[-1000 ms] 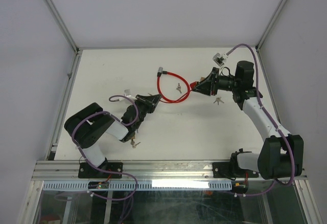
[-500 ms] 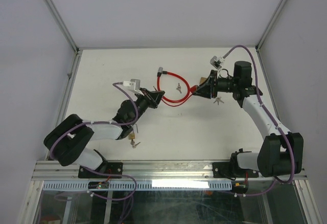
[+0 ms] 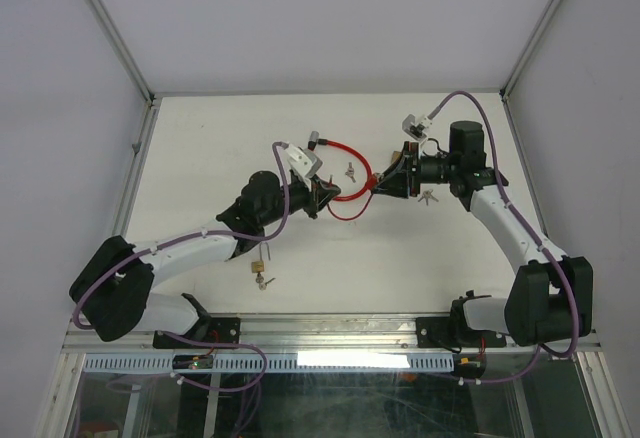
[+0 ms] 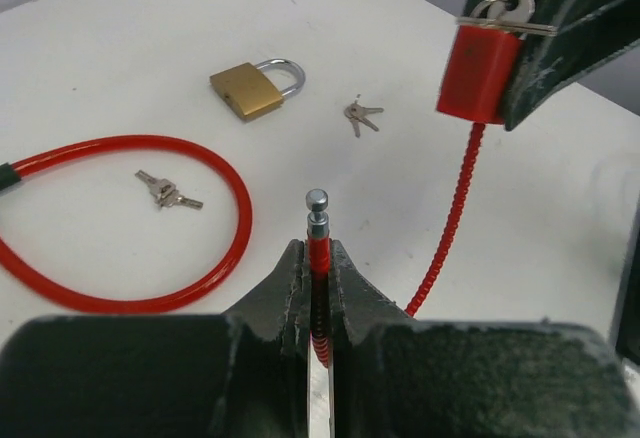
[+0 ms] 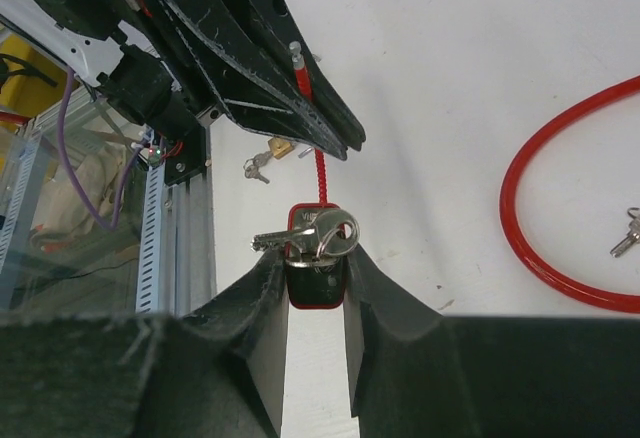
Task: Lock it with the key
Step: Pick up the lock from the center of the board.
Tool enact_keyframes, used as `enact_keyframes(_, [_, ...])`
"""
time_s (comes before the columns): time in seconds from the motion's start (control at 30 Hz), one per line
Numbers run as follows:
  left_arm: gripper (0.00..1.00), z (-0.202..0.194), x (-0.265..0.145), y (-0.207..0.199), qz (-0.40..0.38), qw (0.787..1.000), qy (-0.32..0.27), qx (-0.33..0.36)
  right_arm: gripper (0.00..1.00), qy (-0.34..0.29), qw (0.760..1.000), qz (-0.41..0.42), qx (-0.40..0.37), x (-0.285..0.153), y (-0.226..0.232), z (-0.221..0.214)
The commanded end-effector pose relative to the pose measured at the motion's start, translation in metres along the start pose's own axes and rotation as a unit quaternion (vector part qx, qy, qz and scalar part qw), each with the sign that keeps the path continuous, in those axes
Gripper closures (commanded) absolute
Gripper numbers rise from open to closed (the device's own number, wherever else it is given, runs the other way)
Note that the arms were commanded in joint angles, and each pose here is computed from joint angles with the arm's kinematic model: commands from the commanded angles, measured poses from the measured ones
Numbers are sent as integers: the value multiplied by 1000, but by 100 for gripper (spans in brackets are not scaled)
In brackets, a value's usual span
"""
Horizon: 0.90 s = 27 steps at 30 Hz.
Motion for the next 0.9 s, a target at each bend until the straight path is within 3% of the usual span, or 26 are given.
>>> enact_keyframes(0.0, [100, 19, 4, -31, -108, 993, 10, 46, 100, -12, 998, 37, -40, 3, 12, 19])
enact_keyframes(0.2, [100, 19, 9, -42, -158, 986, 34, 46, 100, -7, 998, 52, -16, 6, 9, 15])
enact_keyframes(0.43, [100, 29, 15, -40, -149, 988, 29, 39, 100, -10, 999, 39, 25, 11, -3, 8])
enact_keyframes(0.53, [100, 37, 17, -41, -147, 988, 20, 34, 100, -28, 999, 41, -4, 14, -9, 7])
enact_keyframes(0.6, [100, 38, 17, -42, -155, 987, 19, 32, 100, -39, 996, 41, 62, 14, -5, 8])
enact_keyframes(0.87, [100, 37, 20, -50, -180, 983, 20, 18, 100, -84, 992, 28, 89, 16, -7, 9])
Point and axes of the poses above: each gripper's point midway between its finger pads, its own x axis out along the fingers, its own y axis along the line the jaws close on, z = x × y, the point moved 3 cm from there along -x, back along the fingers, and after that the axes turned 7 degrees about x, right-handed, at the moved point
